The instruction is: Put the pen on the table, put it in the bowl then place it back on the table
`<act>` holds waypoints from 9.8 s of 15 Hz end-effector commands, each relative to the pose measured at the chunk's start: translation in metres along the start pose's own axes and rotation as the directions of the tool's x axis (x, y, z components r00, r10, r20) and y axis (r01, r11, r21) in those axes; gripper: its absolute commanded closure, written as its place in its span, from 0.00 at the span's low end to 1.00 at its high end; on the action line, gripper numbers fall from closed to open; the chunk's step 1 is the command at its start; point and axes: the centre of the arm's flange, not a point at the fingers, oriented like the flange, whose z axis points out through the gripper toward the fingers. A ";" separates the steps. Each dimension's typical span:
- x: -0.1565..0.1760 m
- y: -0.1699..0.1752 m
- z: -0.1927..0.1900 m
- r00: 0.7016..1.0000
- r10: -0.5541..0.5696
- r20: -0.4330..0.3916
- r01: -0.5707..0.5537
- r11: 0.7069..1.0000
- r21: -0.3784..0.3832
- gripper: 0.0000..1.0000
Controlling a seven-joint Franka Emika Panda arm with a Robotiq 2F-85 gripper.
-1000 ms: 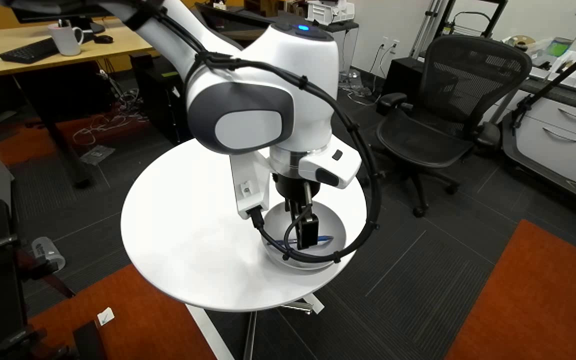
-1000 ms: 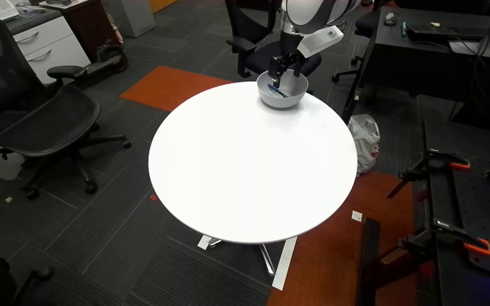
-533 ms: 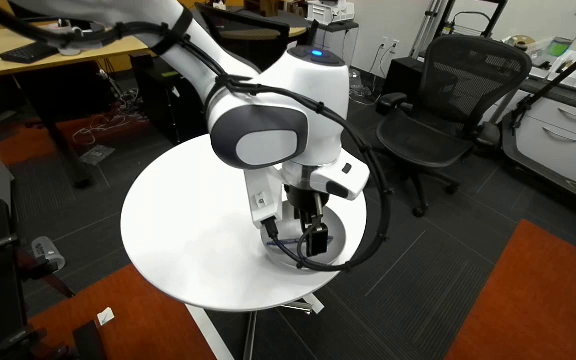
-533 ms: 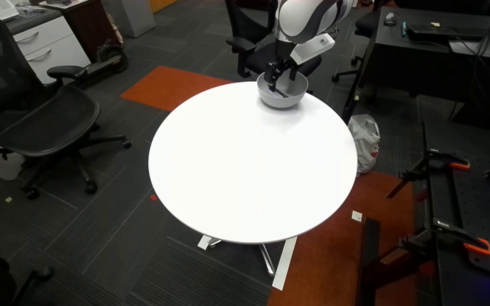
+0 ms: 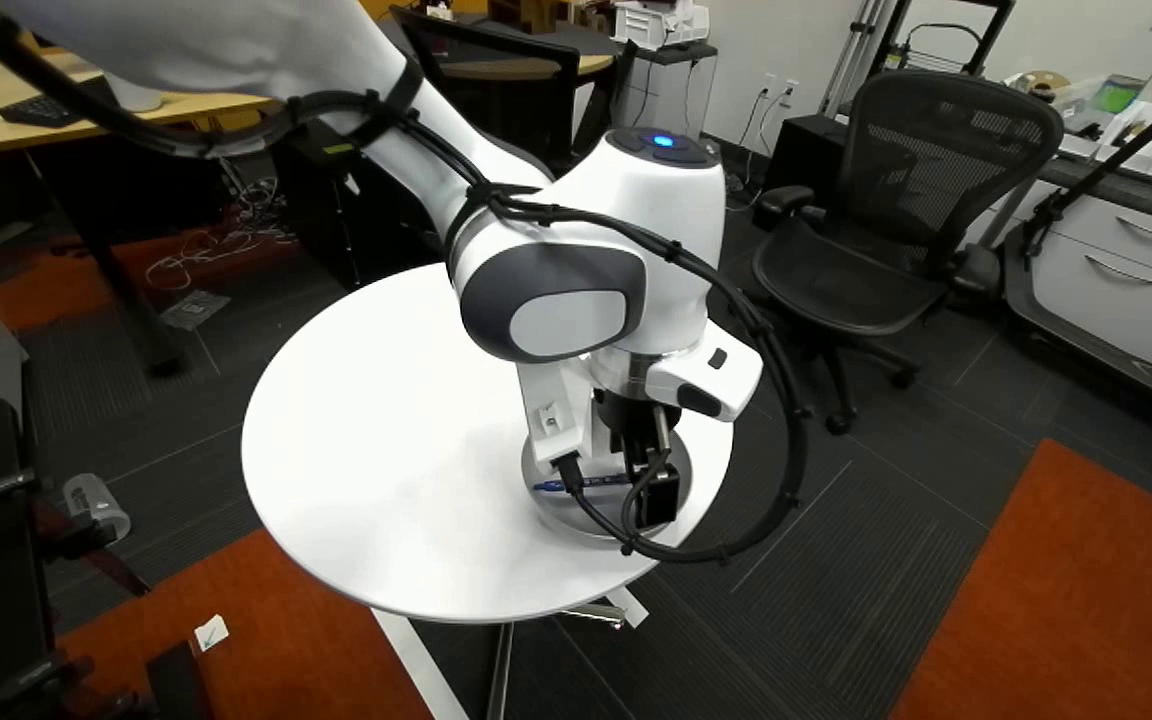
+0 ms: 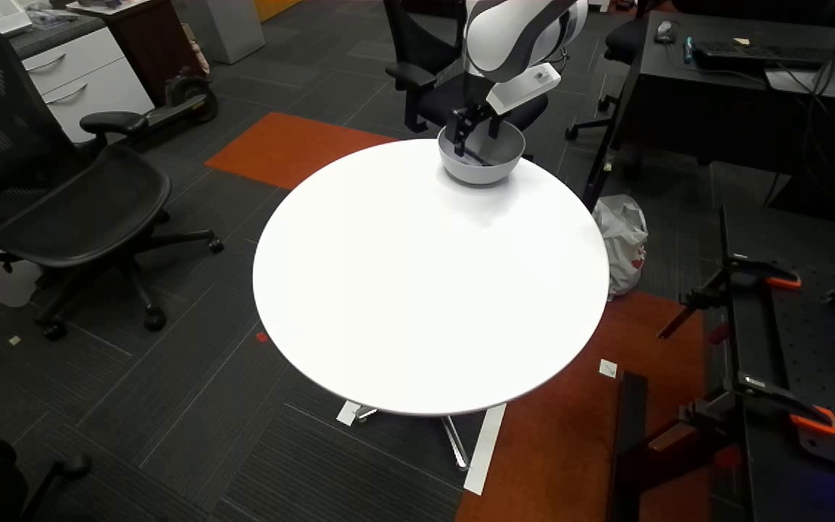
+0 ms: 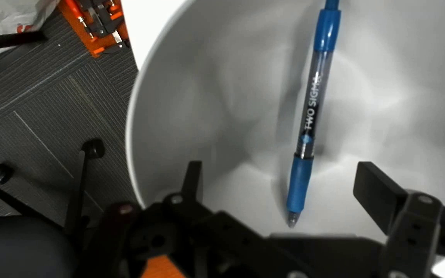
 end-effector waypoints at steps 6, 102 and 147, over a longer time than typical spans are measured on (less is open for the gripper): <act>0.025 0.002 0.008 0.999 0.021 0.031 -0.021 1.000 -0.010 0.58; -0.072 -0.251 0.009 0.593 -0.803 0.064 0.803 0.595 0.026 0.28; 0.002 -0.033 -0.116 0.771 -0.633 0.061 0.636 0.766 -0.089 0.18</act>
